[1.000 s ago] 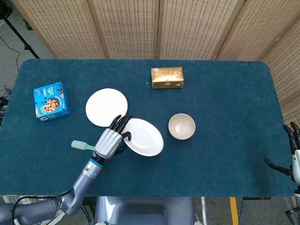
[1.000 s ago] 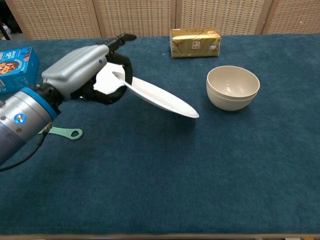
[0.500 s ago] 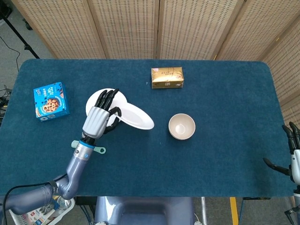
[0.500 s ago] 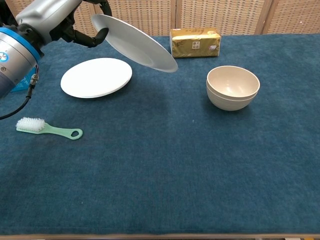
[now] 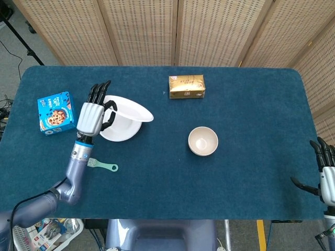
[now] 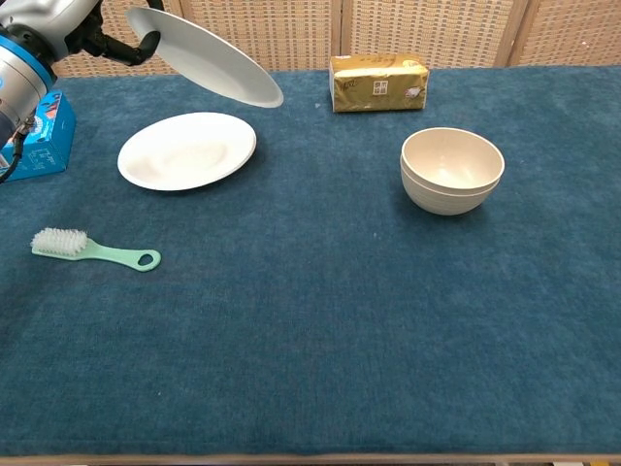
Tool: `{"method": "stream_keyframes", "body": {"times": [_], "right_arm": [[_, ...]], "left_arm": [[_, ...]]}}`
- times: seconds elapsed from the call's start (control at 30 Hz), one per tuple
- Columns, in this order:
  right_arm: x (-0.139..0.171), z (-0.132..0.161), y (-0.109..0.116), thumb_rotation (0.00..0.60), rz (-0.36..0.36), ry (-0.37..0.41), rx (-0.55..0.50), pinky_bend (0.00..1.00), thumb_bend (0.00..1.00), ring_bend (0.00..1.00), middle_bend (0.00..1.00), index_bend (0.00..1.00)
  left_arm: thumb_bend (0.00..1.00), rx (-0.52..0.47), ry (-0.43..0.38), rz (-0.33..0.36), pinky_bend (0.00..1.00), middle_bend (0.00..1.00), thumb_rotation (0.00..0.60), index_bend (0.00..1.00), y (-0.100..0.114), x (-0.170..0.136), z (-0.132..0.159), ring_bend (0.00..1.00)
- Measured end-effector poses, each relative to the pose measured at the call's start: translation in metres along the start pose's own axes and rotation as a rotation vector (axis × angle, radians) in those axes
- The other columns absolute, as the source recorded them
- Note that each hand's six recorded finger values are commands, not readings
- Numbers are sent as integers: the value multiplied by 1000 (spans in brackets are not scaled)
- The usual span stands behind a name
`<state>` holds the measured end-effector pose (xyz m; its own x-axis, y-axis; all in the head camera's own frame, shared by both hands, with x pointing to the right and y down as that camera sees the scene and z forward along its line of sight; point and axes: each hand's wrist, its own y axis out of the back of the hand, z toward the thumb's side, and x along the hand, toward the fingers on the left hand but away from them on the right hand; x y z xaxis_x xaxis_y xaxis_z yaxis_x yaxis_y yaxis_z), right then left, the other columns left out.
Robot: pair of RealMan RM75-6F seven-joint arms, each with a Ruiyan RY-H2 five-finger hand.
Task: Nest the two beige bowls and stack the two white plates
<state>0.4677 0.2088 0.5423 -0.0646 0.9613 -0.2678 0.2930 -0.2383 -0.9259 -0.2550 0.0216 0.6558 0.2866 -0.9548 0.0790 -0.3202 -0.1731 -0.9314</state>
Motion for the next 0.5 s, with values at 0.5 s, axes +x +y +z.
{"method": "stream_keyframes", "body": {"times": [0.5], "right_arm": [[-4,0,-9,600,27,2,-17,0,0,0,0,0]], "left_arm": [[440,11,112,-109,0,0,600,918,-40,-22,-54,0]]}}
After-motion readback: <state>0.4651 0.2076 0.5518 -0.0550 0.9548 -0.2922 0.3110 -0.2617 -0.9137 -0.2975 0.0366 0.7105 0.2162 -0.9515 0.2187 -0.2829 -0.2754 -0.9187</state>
